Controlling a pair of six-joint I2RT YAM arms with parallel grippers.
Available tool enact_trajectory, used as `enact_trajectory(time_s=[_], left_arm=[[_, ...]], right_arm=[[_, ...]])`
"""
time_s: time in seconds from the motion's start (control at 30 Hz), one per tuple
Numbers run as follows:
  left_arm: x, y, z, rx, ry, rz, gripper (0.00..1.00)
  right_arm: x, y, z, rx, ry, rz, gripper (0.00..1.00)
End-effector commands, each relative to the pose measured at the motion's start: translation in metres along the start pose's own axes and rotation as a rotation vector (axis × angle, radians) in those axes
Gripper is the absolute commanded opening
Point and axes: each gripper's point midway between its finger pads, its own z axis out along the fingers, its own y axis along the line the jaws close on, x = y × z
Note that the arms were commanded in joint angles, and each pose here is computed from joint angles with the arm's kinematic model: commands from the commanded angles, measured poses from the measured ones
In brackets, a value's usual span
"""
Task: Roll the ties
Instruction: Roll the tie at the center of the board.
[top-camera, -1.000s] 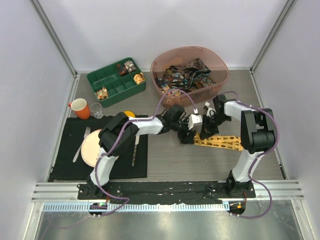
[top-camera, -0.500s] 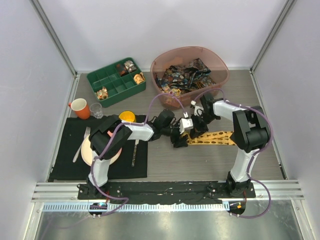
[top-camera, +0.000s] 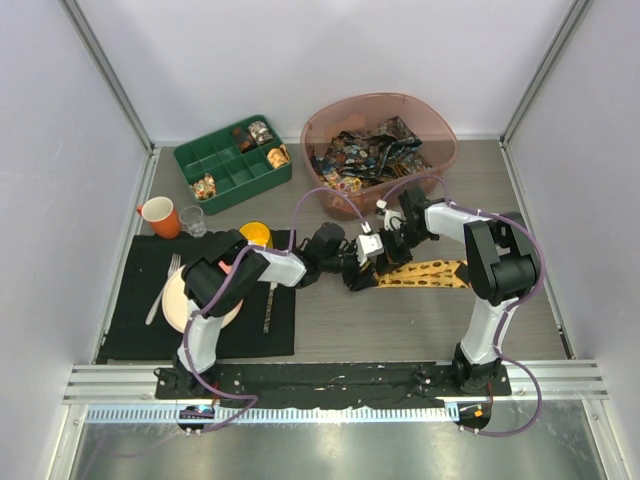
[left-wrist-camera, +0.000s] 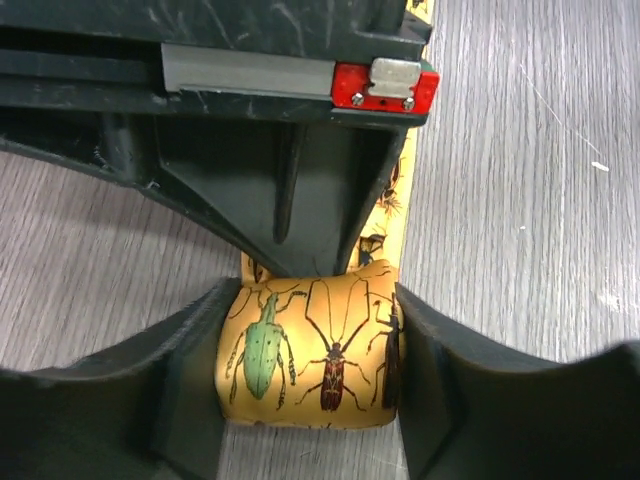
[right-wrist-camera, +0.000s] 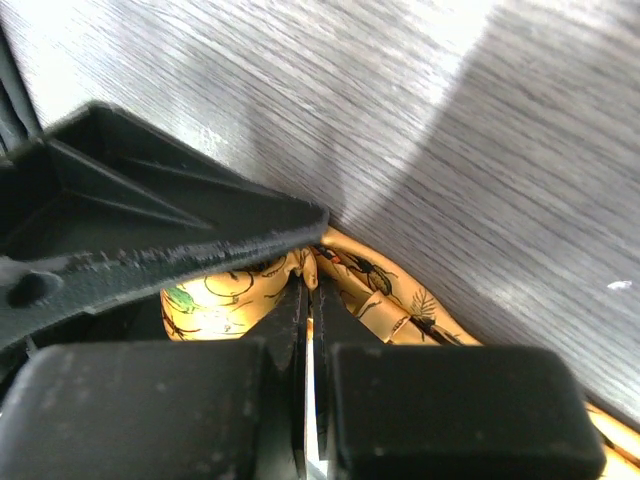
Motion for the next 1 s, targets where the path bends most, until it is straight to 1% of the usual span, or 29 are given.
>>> enact_trajectory(time_s=[0.0,0.03,0.07,0.1,0.13,0.17,0.2,0.23,0.27,0.3,0.37,0.43,0.47,0.53,0.57,0.63,0.7,0.77,0.8,0.83,0.9,0.97], left_arm=[[0.031,-0.005,0.006,-0.003,0.08,-0.041,0.48],[0.032,-0.005,0.004,-0.011,0.093,-0.022,0.43],[0.037,-0.005,0.001,-0.014,0.12,-0.01,0.34],[0.046,-0.006,-0.003,-0.02,0.161,-0.007,0.3],[0.049,-0.005,-0.008,-0.025,0.189,0.02,0.27],[0.053,-0.006,-0.012,-0.027,0.216,0.035,0.22],[0.065,-0.007,-0.018,-0.03,0.267,0.029,0.19],[0.069,-0.006,-0.022,-0.032,0.294,0.054,0.17],[0.073,-0.006,-0.024,-0.034,0.316,0.06,0.13],[0.076,-0.006,-0.026,-0.032,0.335,0.059,0.12],[0.086,-0.005,-0.031,-0.043,0.386,0.056,0.09],[0.09,-0.005,-0.031,-0.044,0.412,0.06,0.08],[0.091,-0.002,-0.032,-0.053,0.422,0.061,0.07],[0.091,-0.003,-0.031,-0.045,0.434,0.066,0.07],[0.092,-0.002,-0.031,-0.047,0.443,0.073,0.07],[0.089,-0.002,-0.03,-0.04,0.444,0.09,0.07],[0.086,-0.001,-0.03,-0.035,0.448,0.117,0.08],[0.081,-0.002,-0.032,-0.016,0.462,0.122,0.09],[0.075,-0.005,-0.031,0.006,0.451,0.146,0.09],[0.073,-0.006,-0.033,0.019,0.451,0.152,0.1],[0.063,-0.007,-0.035,0.043,0.457,0.174,0.12],[0.051,-0.006,-0.034,0.053,0.449,0.196,0.13]], right_arm=[[-0.011,-0.041,0.019,0.165,-0.052,-0.113,0.01],[-0.012,-0.039,0.018,0.16,-0.054,-0.115,0.01],[-0.014,-0.036,0.016,0.147,-0.059,-0.115,0.01],[-0.018,-0.032,0.011,0.139,-0.068,-0.115,0.01],[-0.021,-0.027,0.007,0.125,-0.073,-0.114,0.04],[-0.023,-0.021,0.002,0.097,-0.078,-0.107,0.11],[-0.029,-0.014,-0.01,0.079,-0.095,-0.082,0.15],[-0.032,-0.009,-0.016,0.062,-0.102,-0.07,0.18],[-0.034,-0.005,-0.022,0.046,-0.106,-0.059,0.2],[-0.035,0.0,-0.033,0.018,-0.105,-0.027,0.23],[-0.037,0.004,-0.047,0.0,-0.118,-0.004,0.25],[-0.03,0.003,-0.06,-0.025,-0.105,0.1,0.26],[-0.019,0.002,-0.061,-0.035,-0.073,0.148,0.25],[-0.006,0.0,-0.062,-0.064,-0.044,0.224,0.25],[0.01,-0.002,-0.055,-0.064,-0.007,0.262,0.25],[0.02,-0.007,-0.048,-0.054,0.013,0.302,0.24],[0.021,-0.018,-0.036,-0.029,0.01,0.321,0.24],[0.014,-0.035,-0.029,0.036,-0.013,0.332,0.23],[0.013,-0.04,-0.025,0.048,-0.008,0.331,0.23],[0.017,-0.051,-0.022,0.097,0.004,0.336,0.22],[0.025,-0.068,-0.016,0.131,0.034,0.387,0.21],[0.027,-0.083,-0.016,0.173,0.036,0.412,0.21]])
